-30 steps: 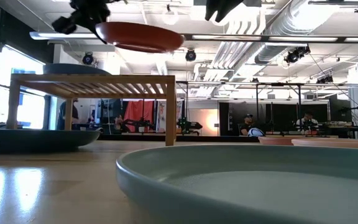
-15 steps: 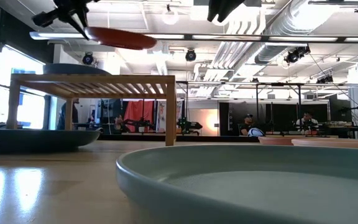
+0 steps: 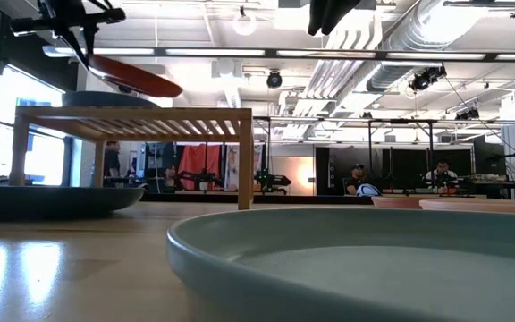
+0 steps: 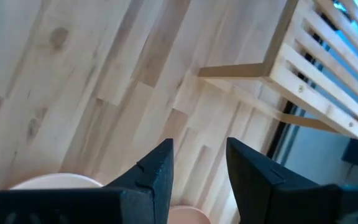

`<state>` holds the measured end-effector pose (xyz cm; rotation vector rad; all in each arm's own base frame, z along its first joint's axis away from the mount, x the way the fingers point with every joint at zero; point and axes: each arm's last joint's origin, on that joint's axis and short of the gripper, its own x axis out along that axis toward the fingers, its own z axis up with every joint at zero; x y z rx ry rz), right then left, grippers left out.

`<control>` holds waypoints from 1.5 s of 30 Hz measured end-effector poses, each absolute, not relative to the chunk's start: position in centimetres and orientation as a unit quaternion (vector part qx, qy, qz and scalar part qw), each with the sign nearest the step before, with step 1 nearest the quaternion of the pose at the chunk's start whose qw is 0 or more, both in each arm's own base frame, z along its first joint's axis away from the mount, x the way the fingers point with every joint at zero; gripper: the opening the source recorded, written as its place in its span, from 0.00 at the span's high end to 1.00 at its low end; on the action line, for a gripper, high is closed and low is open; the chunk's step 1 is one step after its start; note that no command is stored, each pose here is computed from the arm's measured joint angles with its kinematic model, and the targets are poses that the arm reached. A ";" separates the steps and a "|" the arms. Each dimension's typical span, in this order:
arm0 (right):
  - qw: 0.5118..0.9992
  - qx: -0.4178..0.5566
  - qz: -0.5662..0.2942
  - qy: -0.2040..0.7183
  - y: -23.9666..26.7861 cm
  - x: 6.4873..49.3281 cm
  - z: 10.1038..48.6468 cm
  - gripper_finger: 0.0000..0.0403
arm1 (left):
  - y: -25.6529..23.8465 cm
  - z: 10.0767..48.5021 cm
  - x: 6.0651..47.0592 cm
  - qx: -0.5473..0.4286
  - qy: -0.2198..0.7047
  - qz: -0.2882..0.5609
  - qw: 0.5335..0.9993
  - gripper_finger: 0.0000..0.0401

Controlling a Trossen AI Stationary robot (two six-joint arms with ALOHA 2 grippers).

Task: Place and stack plates onto a shelf
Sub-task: Stack the orange plate on the top of the light blue plate

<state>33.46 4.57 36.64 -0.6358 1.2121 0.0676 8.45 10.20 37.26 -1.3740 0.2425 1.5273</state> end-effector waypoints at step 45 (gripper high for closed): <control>0.778 -0.278 0.047 0.561 4.7 33.5 36.6 0.69 | 12.2 36.0 7.4 -0.558 0.164 0.680 0.446 0.96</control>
